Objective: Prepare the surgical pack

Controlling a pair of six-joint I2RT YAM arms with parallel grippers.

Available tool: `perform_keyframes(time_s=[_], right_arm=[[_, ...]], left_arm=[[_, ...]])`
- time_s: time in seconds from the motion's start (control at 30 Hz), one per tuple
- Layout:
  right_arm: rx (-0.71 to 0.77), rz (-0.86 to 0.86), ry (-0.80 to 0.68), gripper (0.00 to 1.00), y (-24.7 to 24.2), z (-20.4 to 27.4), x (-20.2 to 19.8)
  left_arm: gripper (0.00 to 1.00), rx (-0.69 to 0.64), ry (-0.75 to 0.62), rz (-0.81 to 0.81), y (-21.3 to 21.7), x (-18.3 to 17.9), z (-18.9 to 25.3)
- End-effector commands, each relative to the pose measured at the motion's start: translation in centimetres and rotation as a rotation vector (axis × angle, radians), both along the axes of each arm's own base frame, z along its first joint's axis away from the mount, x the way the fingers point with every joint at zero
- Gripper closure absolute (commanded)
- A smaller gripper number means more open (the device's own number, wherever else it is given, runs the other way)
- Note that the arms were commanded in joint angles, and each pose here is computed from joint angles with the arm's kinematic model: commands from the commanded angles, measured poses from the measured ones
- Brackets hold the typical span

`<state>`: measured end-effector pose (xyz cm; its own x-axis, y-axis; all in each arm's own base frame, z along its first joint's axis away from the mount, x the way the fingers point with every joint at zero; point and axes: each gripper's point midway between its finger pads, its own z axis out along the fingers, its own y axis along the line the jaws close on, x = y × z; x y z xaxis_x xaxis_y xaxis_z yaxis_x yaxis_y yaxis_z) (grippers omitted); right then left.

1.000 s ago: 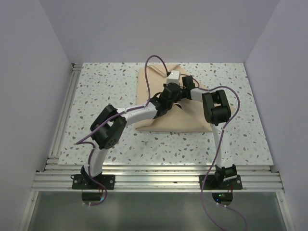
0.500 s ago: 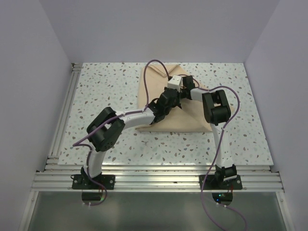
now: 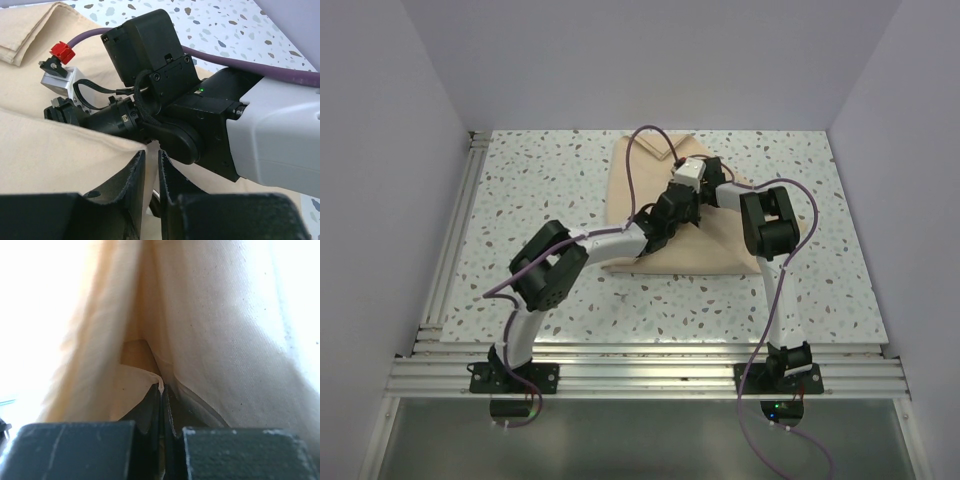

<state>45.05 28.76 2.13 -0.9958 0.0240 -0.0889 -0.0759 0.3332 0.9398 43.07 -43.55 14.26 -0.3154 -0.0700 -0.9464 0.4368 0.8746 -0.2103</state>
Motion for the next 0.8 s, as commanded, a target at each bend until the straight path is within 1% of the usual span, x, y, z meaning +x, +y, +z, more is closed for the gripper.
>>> perform_keyframes(time_s=[0.0,0.03,0.1,0.13,0.23,0.33,0.43,0.5,0.57,0.6,0.63,0.67,0.73,0.77], right_arm=[[-0.111,-0.027,0.095,1.0,-0.8,-6.8,-1.6],[-0.108,-0.026,0.097,1.0,-0.8,-6.8,-1.7],[-0.107,-0.026,0.093,1.0,-0.8,-6.7,-1.6],[-0.107,-0.028,0.094,1.0,-0.8,-6.8,-1.5],[-0.106,-0.028,0.097,1.0,-0.8,-6.9,-1.5],[-0.105,-0.028,0.096,1.0,-0.8,-6.8,-1.5],[-0.106,-0.027,0.097,1.0,-0.8,-6.9,-1.6],[-0.106,-0.027,0.097,1.0,-0.8,-6.9,-1.5],[-0.105,-0.027,0.096,1.0,-0.8,-6.8,-1.5],[-0.107,-0.029,0.094,1.0,-0.8,-6.8,-1.5],[-0.108,-0.029,0.095,1.0,-0.8,-6.8,-1.5],[-0.108,-0.03,0.098,1.0,-0.9,-6.9,-1.5],[-0.111,-0.032,0.097,1.0,-0.9,-6.9,-1.5],[-0.109,-0.031,0.096,1.0,-0.9,-6.8,-1.5]], left_arm=[[0.79,-0.098,-0.06,-0.031,-1.9,0.3,3.7],[0.75,-0.097,-0.059,-0.034,-2.0,0.2,3.8],[0.69,-0.093,-0.06,-0.033,-1.9,0.3,4.2],[0.61,-0.094,-0.062,-0.035,-1.8,0.2,4.7],[0.47,-0.105,-0.079,-0.057,-1.9,0.0,6.8],[0.38,-0.118,-0.091,-0.072,-1.7,-0.5,9.2],[0.36,-0.118,-0.084,-0.053,-0.6,-1.0,11.4],[0.36,-0.106,-0.063,-0.031,0.8,-1.2,11.7],[0.36,-0.096,-0.035,0.024,3.5,-1.2,12.3],[0.36,-0.07,-0.003,0.044,4.9,-1.5,10.9],[0.36,-0.073,0.008,0.059,6.5,-1.9,11.5],[0.36,-0.079,0.036,0.1,8.5,-1.4,11.0],[0.36,-0.062,0.101,0.128,11.8,-2.4,9.1],[0.37,-0.053,0.156,0.174,14.3,-2.3,6.8]])
